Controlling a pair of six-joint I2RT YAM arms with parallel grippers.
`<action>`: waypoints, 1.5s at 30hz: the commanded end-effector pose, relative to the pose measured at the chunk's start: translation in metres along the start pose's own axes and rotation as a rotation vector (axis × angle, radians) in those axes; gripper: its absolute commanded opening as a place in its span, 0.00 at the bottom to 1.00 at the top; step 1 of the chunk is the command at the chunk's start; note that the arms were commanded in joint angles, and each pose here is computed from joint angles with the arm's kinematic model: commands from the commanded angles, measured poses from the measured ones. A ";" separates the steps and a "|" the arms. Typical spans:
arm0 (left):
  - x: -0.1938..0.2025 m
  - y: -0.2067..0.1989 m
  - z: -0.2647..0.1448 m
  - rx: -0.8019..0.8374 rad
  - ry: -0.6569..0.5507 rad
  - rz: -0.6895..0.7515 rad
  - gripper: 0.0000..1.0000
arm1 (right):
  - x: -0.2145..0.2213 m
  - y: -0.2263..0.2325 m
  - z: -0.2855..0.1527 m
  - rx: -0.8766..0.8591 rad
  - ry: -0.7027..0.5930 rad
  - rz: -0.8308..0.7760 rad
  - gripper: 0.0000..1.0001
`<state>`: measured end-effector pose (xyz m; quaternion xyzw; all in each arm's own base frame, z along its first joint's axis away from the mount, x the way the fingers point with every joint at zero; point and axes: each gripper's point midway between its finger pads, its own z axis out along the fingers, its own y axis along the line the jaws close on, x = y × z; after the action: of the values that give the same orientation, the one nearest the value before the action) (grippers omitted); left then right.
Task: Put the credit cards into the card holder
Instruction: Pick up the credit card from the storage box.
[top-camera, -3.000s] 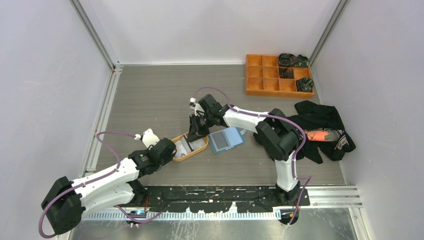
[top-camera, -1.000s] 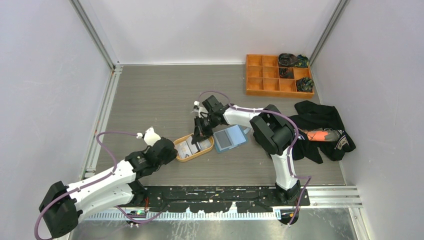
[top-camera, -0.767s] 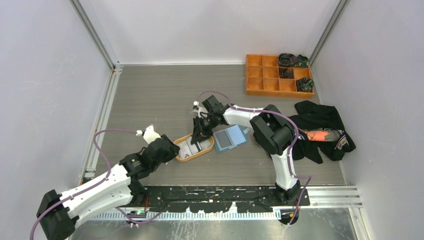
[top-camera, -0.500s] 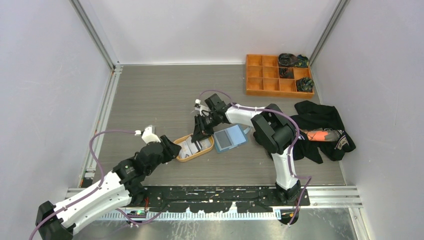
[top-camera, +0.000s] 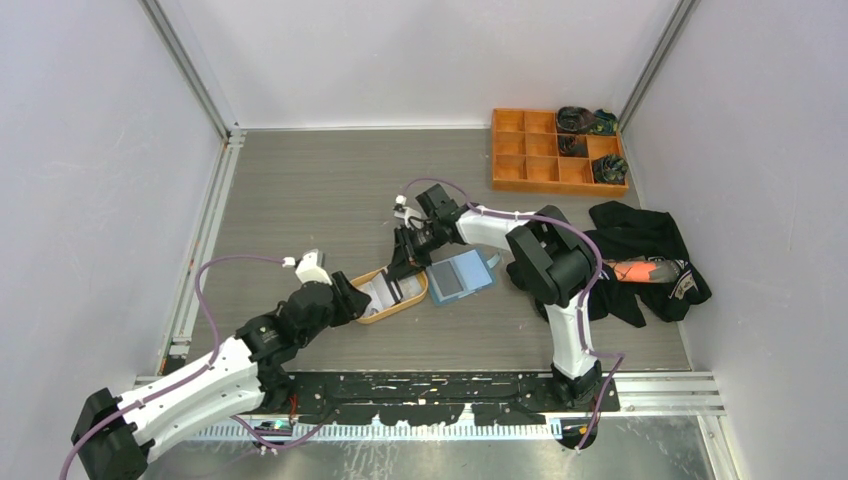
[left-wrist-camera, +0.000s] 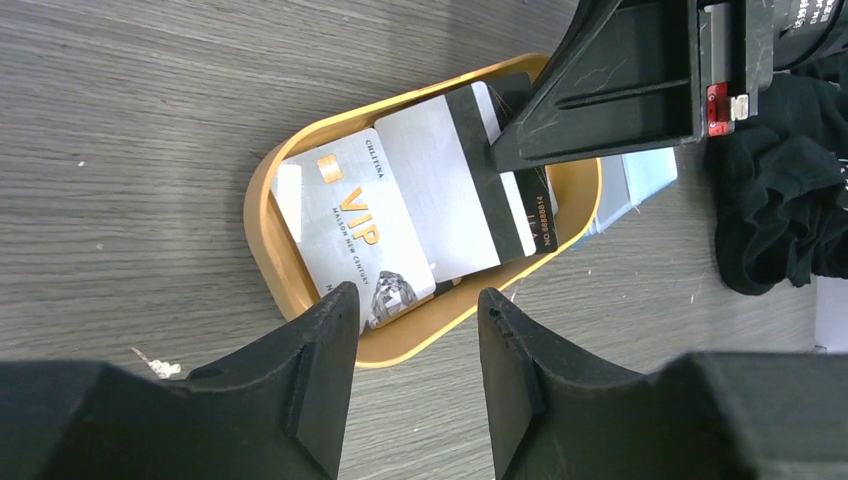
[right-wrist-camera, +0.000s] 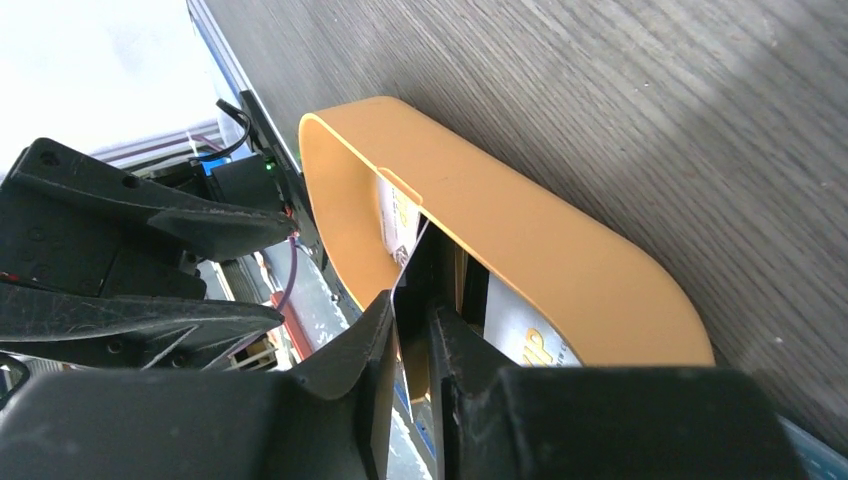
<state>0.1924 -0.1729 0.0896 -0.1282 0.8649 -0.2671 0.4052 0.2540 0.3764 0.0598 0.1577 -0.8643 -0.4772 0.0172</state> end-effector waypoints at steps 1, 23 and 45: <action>-0.010 -0.021 0.001 0.089 -0.036 -0.006 0.48 | -0.012 0.030 -0.024 -0.054 -0.058 -0.085 0.22; -0.011 -0.049 -0.003 0.310 -0.088 -0.061 0.50 | -0.021 0.018 -0.052 0.111 -0.127 -0.162 0.02; -0.026 -0.150 -0.026 0.845 -0.192 0.071 0.79 | -0.003 0.067 -0.169 -0.170 -0.277 -0.341 0.01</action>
<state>0.1952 -0.2469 0.1315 -0.0218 0.7409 -0.4864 0.4626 0.2850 0.2832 0.1751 0.2005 -0.8167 -0.5221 -0.1424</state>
